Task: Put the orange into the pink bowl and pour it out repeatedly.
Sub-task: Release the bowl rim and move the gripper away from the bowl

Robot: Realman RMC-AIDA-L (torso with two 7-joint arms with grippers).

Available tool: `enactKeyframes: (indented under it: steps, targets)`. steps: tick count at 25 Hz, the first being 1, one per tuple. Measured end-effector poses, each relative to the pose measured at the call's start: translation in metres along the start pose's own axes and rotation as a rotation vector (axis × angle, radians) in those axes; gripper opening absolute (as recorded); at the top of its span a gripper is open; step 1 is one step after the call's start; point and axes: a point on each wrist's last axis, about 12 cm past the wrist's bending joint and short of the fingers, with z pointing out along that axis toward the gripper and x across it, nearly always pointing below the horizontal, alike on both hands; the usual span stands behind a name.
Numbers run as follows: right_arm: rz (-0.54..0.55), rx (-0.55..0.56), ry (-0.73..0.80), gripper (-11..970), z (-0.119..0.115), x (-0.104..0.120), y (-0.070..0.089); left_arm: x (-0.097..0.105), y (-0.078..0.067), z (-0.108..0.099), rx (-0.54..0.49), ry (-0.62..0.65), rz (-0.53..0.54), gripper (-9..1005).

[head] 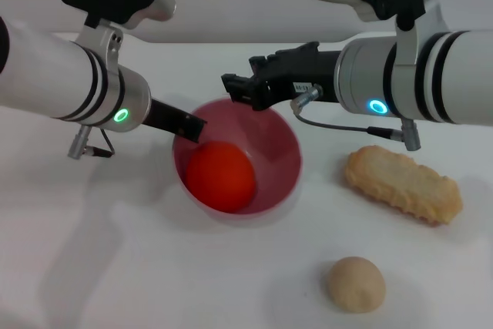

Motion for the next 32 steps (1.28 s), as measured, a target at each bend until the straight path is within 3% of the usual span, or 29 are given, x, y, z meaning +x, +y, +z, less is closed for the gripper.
enactKeyframes:
  steps: [5, 11, 32]
  targets:
    - [0.026, 0.058, -0.057, 443, -0.008, 0.001, -0.014, 0.003, -0.006, 0.002, 0.030, 0.022, 0.001, 199]
    - [0.092, 0.133, -0.071, 451, -0.017, 0.008, -0.040, 0.007, -0.013, 0.010, 0.047, 0.072, 0.016, 204]
    - [0.054, 0.145, -0.041, 478, -0.008, 0.022, -0.044, 0.011, -0.021, 0.030, 0.084, 0.093, 0.016, 222]
